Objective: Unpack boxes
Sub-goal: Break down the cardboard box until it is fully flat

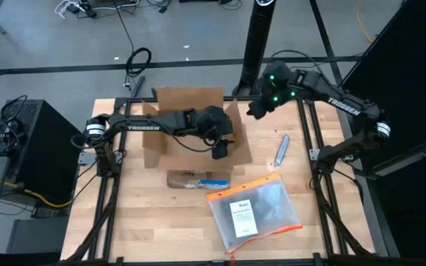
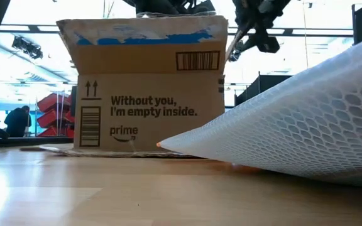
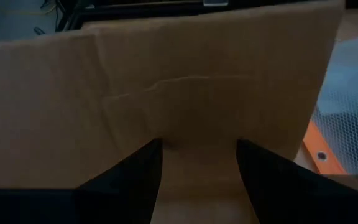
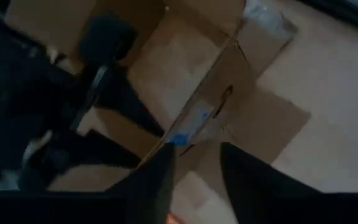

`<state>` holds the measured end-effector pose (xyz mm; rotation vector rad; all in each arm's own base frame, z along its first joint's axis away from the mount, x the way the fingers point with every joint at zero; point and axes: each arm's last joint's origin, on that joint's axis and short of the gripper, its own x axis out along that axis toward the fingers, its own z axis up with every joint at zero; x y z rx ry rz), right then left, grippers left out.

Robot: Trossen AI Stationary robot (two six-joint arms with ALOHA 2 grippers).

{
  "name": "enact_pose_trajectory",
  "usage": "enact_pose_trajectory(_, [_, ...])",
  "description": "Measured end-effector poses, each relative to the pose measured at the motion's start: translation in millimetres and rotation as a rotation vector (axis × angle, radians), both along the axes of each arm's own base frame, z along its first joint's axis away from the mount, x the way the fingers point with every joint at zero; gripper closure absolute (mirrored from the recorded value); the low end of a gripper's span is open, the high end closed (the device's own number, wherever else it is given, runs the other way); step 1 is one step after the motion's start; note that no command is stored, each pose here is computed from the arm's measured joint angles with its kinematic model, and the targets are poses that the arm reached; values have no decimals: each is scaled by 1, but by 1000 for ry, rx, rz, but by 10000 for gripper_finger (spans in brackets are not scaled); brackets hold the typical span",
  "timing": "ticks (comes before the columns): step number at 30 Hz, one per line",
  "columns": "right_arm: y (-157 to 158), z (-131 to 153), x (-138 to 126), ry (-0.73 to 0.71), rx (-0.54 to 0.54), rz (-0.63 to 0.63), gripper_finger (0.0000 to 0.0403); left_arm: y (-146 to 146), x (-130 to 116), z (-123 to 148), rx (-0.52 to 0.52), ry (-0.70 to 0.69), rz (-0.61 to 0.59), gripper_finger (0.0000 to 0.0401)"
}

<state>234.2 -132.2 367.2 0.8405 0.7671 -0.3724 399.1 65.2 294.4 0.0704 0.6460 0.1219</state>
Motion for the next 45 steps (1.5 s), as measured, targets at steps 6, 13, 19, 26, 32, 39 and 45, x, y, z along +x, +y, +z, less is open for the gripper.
enact_pose_trajectory(6, [-7,-7,7,2,100,-59,140,0,0,0,1,-3,-2,203])
enact_pose_trajectory(13, [-5,-21,40,-13,75,-92,94,0,0,0,4,-1,-4,203])
enact_pose_trajectory(19, [-7,-31,53,10,47,-109,182,0,-4,22,26,56,17,203])
enact_pose_trajectory(26, [-9,-47,65,67,37,-91,317,-1,-17,62,66,146,51,203])
enact_pose_trajectory(32, [-10,-53,71,97,-7,-89,399,2,-44,102,174,271,103,203])
enact_pose_trajectory(39, [-5,15,68,-126,-313,-100,402,25,-110,178,273,318,264,203])
enact_pose_trajectory(45, [13,87,48,-195,-717,2,403,33,-164,211,409,252,452,203])
